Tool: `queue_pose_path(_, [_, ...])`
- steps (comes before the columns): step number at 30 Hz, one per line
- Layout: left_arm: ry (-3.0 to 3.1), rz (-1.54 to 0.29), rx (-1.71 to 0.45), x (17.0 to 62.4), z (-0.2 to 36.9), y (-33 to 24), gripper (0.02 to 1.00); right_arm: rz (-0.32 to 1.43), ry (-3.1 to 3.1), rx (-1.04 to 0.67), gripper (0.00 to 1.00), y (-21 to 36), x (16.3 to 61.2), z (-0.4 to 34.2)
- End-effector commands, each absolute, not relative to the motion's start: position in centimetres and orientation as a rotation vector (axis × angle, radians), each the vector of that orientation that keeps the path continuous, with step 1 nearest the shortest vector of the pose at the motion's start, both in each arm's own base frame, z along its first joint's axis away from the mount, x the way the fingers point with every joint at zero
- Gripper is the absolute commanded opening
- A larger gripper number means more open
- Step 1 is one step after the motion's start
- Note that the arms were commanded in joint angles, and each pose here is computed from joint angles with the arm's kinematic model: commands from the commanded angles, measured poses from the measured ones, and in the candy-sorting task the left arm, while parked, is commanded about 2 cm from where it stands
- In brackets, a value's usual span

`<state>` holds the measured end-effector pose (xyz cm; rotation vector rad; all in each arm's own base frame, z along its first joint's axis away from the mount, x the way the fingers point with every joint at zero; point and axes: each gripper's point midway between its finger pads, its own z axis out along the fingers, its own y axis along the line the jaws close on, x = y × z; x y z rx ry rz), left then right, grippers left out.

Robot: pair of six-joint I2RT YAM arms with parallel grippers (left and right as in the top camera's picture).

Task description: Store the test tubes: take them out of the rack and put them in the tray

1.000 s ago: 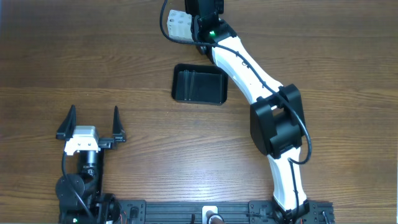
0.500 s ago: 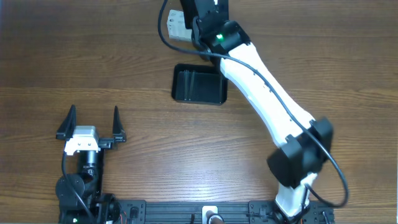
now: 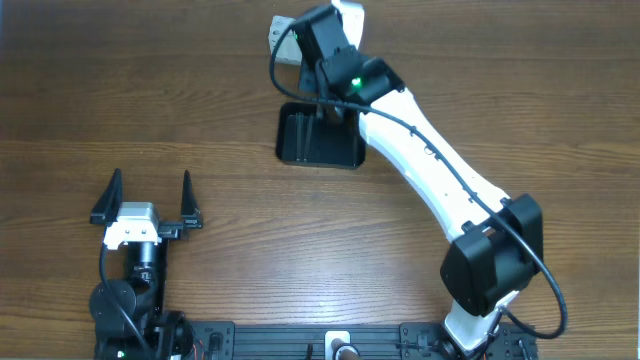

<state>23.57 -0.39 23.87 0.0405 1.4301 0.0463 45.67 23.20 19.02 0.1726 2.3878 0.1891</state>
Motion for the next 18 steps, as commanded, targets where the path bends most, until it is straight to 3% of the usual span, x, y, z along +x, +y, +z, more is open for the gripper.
queue_pose_path(1, [1.421,0.054,0.055,23.5,24.0,-0.5,1.0,0.204,2.442,0.232,0.027,22.9,45.1,14.9])
queue_pose_path(18, [1.421,0.054,0.055,23.5,24.0,-0.5,1.0,0.084,2.567,0.287,0.014,21.2,45.5,5.8])
